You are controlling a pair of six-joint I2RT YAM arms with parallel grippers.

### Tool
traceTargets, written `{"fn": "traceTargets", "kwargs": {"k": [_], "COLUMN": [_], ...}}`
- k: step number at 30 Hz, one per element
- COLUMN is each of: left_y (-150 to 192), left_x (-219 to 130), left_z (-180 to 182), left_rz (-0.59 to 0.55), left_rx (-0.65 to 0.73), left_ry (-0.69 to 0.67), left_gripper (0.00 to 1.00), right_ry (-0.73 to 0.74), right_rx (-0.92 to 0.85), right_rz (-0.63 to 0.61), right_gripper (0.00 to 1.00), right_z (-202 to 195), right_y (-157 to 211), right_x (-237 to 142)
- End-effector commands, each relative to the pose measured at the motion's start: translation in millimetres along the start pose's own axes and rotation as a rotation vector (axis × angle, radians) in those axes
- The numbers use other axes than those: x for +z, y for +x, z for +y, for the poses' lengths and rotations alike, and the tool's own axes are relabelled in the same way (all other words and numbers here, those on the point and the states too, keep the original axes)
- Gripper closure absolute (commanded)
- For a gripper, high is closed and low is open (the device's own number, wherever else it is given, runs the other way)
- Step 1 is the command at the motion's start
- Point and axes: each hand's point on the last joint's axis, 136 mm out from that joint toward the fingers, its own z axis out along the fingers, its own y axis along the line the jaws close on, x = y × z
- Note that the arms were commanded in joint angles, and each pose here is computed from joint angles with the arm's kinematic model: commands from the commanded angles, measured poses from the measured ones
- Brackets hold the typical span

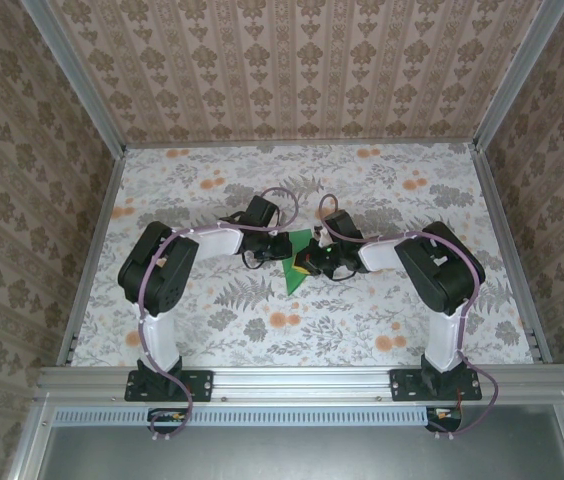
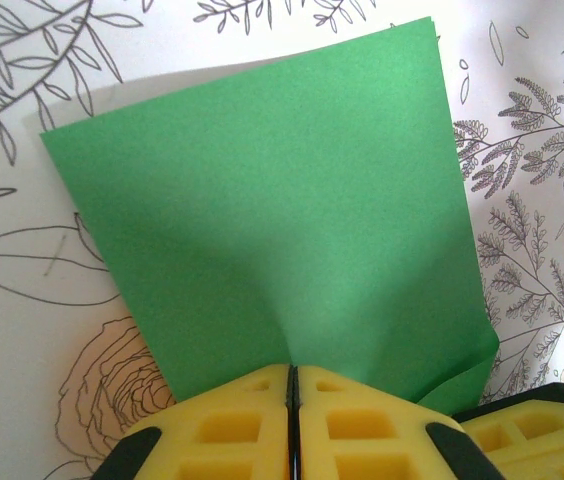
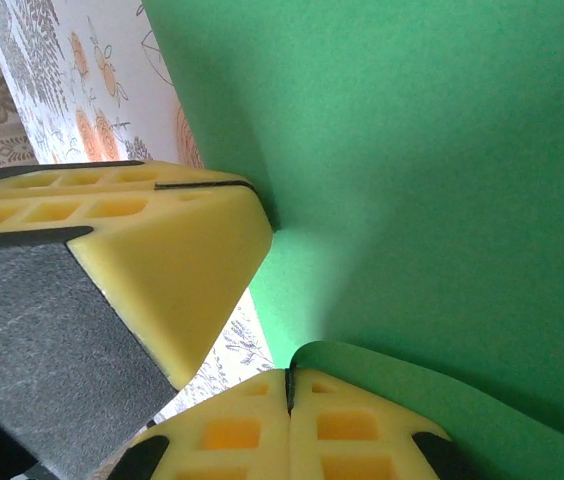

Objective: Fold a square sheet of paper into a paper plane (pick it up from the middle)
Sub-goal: Third fold the triangle at the center of the table.

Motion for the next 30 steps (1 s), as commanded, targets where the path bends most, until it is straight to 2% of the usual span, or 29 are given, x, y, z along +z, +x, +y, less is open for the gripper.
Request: {"fn": "traceTargets", "kwargs": {"k": [1,30], "left_y": [15.6,19.3], "left_x": [10.0,14.2], "left_z": [10.7,11.4], "left_rz": [0.068,0.081], "left_rx": [-0.028,-0.033], "left_ry": [-0.029,-0.026], "left_gripper": [0.9,0.91], "right_ry": [0.003,0.012], "right_rx": [-0.004,-0.03], "right_rz": [0.027,0.074], "right_gripper": [0.97,0.96], "right_z": [-1.4,-3.9], "right_y": [0.5,12.9], "right_x": [4.3,0.2]}}
